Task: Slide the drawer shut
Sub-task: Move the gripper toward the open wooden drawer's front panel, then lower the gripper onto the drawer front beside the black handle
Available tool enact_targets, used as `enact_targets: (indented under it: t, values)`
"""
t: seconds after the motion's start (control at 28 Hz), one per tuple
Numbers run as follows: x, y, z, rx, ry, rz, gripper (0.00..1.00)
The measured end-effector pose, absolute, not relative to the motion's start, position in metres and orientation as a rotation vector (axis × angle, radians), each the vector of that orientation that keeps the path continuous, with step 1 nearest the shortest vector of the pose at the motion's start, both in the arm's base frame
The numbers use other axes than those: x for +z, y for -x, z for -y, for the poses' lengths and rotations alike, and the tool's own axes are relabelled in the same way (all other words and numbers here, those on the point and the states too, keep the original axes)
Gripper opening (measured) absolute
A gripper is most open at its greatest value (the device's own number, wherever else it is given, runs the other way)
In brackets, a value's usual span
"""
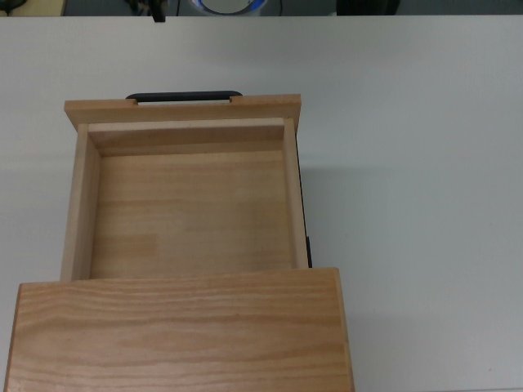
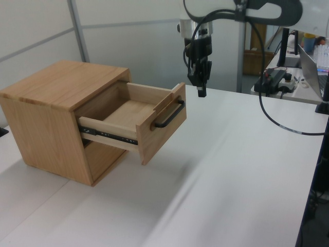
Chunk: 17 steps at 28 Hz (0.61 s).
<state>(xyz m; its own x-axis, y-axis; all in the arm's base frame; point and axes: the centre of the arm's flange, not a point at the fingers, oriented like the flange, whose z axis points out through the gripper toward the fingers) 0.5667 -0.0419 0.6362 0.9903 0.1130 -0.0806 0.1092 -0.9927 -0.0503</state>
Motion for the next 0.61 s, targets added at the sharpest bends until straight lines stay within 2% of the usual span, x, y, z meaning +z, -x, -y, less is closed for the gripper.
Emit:
enact_targets:
  t: [0.36, 0.61]
  values:
    - [0.595, -0.608, 0.021, 0.058, 3.135, 0.176, 0.01]
    - [0.558, -0.629, 0.002, 0.103, 3.193, 0.187, 0.01]
